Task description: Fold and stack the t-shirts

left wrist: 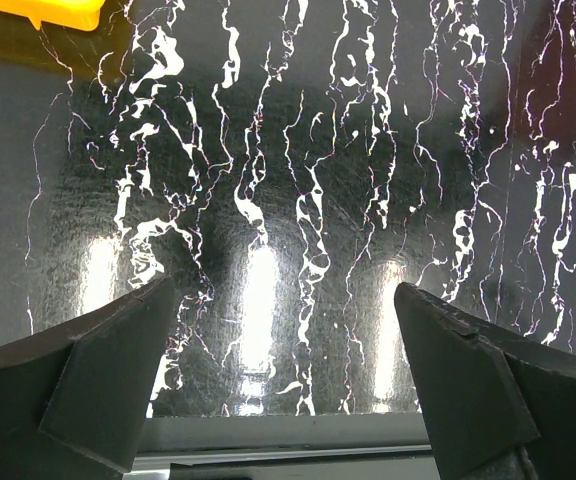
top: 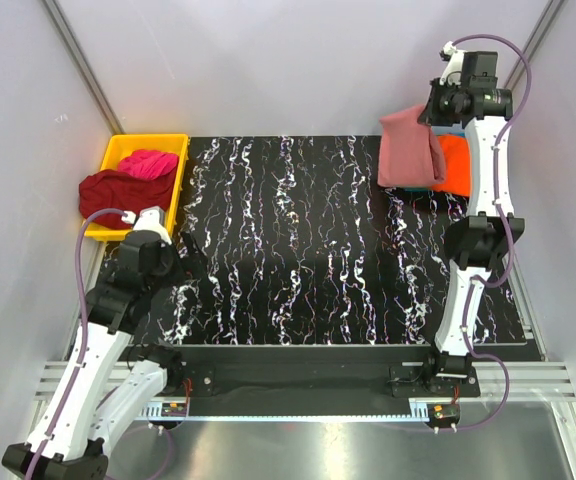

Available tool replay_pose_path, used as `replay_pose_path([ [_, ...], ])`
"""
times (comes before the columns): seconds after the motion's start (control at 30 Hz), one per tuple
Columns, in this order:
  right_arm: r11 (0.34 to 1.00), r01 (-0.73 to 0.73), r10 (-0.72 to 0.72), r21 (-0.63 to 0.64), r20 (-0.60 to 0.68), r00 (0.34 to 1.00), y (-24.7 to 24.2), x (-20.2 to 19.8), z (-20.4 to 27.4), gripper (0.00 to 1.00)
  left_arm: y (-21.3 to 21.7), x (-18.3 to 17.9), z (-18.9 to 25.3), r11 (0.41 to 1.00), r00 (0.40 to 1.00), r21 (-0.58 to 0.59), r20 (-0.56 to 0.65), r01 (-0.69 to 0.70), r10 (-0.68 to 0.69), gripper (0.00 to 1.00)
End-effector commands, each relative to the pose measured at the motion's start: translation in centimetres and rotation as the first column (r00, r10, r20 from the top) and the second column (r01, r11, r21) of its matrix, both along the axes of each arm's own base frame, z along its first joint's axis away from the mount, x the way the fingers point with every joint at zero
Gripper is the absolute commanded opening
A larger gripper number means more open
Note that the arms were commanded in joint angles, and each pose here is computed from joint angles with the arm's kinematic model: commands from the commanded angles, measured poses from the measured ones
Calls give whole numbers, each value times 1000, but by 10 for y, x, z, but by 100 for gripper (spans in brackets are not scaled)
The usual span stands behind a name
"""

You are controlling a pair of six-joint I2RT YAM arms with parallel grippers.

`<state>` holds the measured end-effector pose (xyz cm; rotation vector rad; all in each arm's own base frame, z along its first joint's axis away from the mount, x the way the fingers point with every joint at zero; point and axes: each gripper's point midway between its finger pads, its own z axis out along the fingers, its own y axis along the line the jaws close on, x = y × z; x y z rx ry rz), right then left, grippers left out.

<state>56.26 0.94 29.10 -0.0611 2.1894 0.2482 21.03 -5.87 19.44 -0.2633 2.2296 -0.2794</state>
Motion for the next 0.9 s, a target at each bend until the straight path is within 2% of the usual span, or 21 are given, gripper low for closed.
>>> replay_pose_path([
  [0.0,999,-8,13,-46,107,994,-12,-10,46,0,-1,9,8,1000,999,-9,45,-8,9,99],
  [0.43,1000,-7,9,-14,177,984,-26,-9,70,0,-1,10,4,1000,1000,-7,27,-9,9,98],
  [0.87,998,58,-62,26,188,980,-50,8,62,0,-2,11,2,1000,1000,-6,18,-9,9,98],
])
